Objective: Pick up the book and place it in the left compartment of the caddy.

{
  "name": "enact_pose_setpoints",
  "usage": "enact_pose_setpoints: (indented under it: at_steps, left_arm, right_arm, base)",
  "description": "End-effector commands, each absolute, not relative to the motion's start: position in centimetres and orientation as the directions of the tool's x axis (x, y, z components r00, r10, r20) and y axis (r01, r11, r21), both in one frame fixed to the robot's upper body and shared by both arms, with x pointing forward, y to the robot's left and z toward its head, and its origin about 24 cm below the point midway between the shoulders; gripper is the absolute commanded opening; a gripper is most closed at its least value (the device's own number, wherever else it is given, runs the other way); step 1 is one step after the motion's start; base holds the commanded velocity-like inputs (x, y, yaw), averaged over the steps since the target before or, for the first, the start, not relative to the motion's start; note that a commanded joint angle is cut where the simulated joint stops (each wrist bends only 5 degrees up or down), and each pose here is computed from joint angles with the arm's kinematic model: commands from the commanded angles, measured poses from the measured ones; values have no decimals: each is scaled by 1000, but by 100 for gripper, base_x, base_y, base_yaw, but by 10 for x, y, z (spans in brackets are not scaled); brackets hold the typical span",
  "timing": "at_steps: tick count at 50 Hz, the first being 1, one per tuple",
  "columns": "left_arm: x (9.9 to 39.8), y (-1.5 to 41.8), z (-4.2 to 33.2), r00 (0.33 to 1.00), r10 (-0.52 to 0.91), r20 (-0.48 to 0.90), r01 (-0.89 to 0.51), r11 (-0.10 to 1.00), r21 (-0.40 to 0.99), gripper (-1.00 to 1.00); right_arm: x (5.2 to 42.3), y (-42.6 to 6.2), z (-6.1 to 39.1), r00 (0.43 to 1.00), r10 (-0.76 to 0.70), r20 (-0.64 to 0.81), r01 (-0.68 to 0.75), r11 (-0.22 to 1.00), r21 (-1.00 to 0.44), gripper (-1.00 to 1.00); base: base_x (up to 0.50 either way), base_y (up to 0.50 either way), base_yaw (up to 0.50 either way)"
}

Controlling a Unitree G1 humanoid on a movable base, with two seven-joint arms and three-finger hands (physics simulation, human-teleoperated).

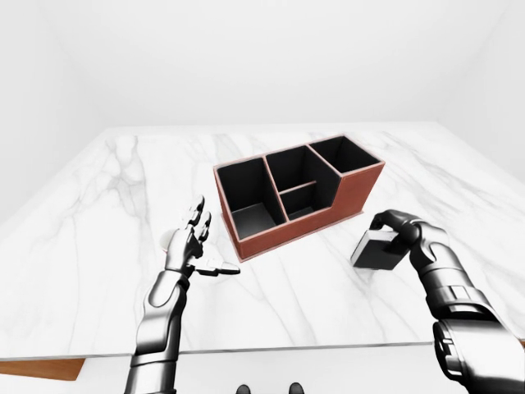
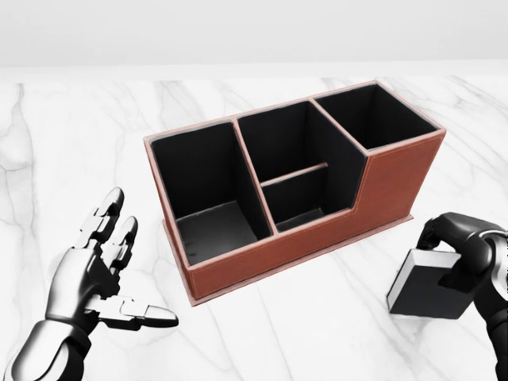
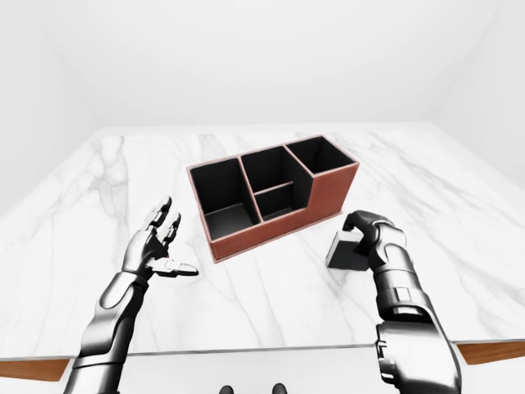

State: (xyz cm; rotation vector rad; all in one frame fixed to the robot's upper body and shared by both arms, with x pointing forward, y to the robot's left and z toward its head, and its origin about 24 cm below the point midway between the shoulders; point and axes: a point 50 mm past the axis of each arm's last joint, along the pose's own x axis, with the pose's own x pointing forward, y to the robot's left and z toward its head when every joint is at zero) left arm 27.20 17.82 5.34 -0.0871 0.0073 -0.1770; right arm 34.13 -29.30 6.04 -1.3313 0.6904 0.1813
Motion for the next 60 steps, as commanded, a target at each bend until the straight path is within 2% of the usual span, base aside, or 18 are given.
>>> enact_pose_setpoints:
  at_steps: [1, 16, 25, 29, 43, 48, 57, 60]
  left_arm:
    - [271, 177, 52, 985, -173, -7, 172, 982, -80, 100]
    - [271, 177, 52, 985, -173, -6, 172, 982, -77, 100]
    - [269, 180, 57, 985, -169, 17, 170, 982, -77, 100]
    - [271, 179, 56, 985, -173, 9, 173, 982, -79, 100]
    - [270, 180, 57, 984, -175, 15, 176, 981, -81, 100]
    - [270, 181, 59, 985, -169, 25, 171, 982, -82, 100]
    - [269, 182, 62, 985, -170, 38, 173, 981, -84, 100]
    - [267, 180, 62, 984, -174, 40, 177, 981, -82, 100]
  right_arm:
    - [347, -298, 67, 834, -322, -448, -422, 153, -894, -100]
    - [349, -293, 67, 831, -304, -466, -437, 162, -885, -100]
    - [349, -278, 92, 859, -231, -456, -430, 155, -889, -100]
    - [346, -260, 109, 893, -181, -411, -398, 107, -911, -100]
    - [338, -218, 158, 963, -34, -267, -262, 108, -959, -100]
    - [333, -211, 165, 975, -25, -219, -216, 90, -972, -100]
    - [324, -188, 210, 999, 50, -21, -26, 89, -996, -100]
    - [333, -174, 206, 996, 74, -52, -57, 73, -996, -100]
  base:
    - [0, 0, 0]
    - [0, 0, 0]
    - [0, 0, 0]
    - [0, 0, 0]
    - [0, 0, 0]
    - [0, 0, 0]
    - [0, 0, 0]
    - [0, 0, 0]
